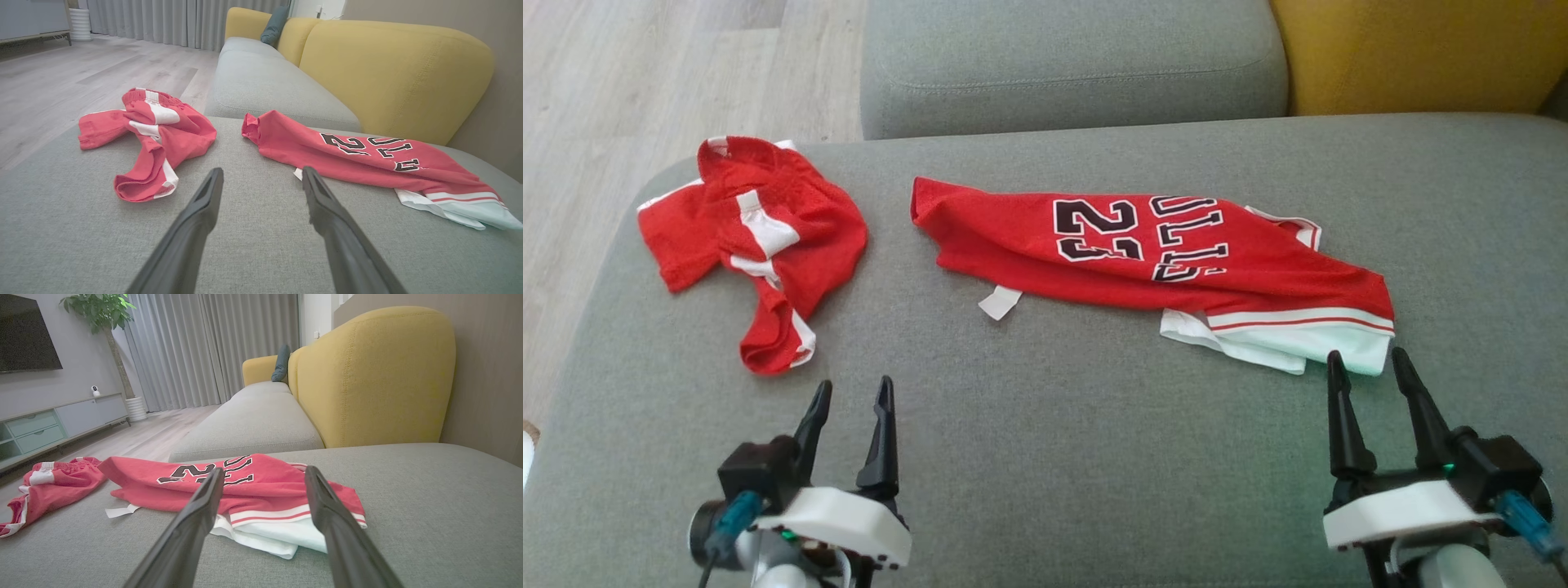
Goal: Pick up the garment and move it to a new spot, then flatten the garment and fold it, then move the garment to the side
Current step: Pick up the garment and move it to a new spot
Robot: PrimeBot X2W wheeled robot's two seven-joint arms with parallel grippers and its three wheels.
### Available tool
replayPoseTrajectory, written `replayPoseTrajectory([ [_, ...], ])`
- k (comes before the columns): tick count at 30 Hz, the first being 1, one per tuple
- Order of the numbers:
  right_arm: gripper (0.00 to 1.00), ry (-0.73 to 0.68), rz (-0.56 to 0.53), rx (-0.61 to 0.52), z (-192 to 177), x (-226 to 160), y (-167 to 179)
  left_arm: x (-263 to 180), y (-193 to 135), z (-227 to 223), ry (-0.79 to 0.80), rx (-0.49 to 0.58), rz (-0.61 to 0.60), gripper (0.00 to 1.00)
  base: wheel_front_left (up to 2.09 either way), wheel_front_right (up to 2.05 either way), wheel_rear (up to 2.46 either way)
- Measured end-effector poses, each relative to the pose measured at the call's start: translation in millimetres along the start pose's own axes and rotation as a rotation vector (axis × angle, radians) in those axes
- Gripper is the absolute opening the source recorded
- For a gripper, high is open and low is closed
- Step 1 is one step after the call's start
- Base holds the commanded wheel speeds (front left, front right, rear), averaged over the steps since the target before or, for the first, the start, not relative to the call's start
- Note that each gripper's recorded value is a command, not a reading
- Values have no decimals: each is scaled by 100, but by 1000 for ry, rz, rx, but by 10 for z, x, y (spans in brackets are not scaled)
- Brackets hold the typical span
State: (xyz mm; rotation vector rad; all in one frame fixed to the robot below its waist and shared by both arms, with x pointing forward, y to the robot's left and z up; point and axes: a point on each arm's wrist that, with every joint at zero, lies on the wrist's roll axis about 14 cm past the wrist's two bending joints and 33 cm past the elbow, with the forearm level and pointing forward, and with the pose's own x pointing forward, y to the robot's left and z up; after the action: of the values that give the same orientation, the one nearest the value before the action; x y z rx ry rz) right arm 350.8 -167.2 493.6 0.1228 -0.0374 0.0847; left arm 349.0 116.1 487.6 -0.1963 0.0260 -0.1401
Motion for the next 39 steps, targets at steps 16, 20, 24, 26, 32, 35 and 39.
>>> replayPoseTrajectory([
  [16, 100, 19, 0, 1, -61, 6, 0, -7, 37, -62, 10, 7, 6, 100, 0, 0, 0],
  [20, 100, 19, -1, 1, -60, 7, -6, -10, 42, -74, 13, 11, 8, 100, 0, 0, 0],
  [24, 100, 20, -3, 0, -61, 6, -12, -8, 45, -81, 14, 11, 8, 100, 0, 0, 0],
  [26, 100, 20, -4, 0, -61, 5, -15, -4, 67, -74, 11, 5, 13, 100, 0, 0, 0],
  [32, 100, 23, -6, 0, -70, 3, -23, -5, 49, -104, 19, 4, 9, 100, 0, 0, 0],
  [35, 100, 24, -8, 0, -76, 5, -28, -6, 57, -118, 23, 9, 11, 100, 0, 0, 0],
  [39, 100, 25, -9, 0, -79, 5, -31, -6, 55, -124, 25, 12, 9, 100, 0, 0, 0],
])
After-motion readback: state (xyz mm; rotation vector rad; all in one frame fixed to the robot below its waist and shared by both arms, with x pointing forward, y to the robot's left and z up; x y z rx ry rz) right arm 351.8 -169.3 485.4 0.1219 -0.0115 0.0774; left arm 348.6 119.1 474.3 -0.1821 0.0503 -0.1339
